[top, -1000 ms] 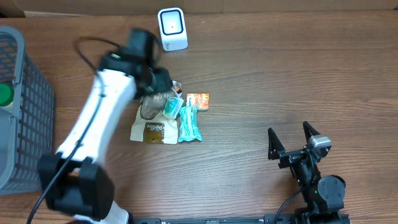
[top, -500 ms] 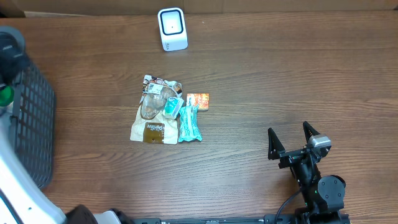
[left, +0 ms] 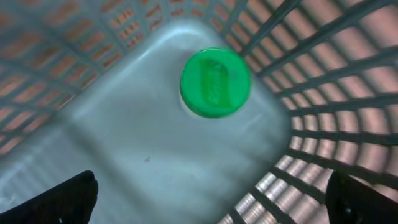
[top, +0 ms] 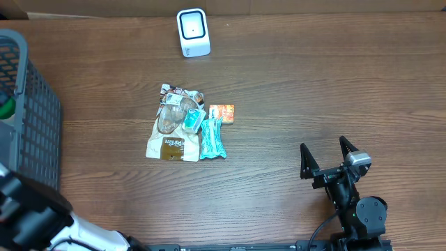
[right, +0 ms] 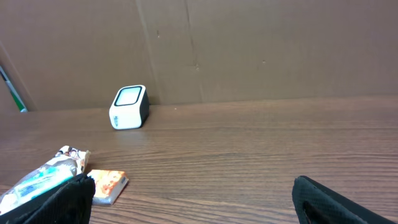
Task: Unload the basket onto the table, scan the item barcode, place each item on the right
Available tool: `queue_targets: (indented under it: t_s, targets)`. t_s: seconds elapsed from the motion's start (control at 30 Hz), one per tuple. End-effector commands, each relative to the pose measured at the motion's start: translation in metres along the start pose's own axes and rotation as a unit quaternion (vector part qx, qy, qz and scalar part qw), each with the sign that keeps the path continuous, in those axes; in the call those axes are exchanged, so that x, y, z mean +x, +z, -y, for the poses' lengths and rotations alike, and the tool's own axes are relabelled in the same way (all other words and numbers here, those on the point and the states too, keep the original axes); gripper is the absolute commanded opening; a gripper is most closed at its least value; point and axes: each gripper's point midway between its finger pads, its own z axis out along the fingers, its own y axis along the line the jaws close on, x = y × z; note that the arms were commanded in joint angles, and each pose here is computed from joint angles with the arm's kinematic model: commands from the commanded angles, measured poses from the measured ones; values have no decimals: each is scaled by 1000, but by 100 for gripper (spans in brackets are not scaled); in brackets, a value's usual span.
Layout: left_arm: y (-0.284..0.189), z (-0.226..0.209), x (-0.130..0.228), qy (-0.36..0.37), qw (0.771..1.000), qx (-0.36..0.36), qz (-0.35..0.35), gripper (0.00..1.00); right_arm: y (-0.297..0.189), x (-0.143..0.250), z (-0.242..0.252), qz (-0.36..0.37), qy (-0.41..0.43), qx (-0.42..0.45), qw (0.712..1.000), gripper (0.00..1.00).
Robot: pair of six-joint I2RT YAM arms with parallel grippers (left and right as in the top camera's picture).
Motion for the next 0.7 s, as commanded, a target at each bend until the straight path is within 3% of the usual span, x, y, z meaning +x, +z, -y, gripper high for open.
queue_targets:
  t_s: [0.0,0.33,0.67]
  targets:
    - [35,-1,4,47,999,-3,-16,100,0,2,2,1,1,3,1000,100]
    - [115,0,7,74,997,-3,-23,100,0,2,2,2,1,3,1000,100]
    - [144,12,9,87,996,6,-17,96,0,2,2,2,1,3,1000,100]
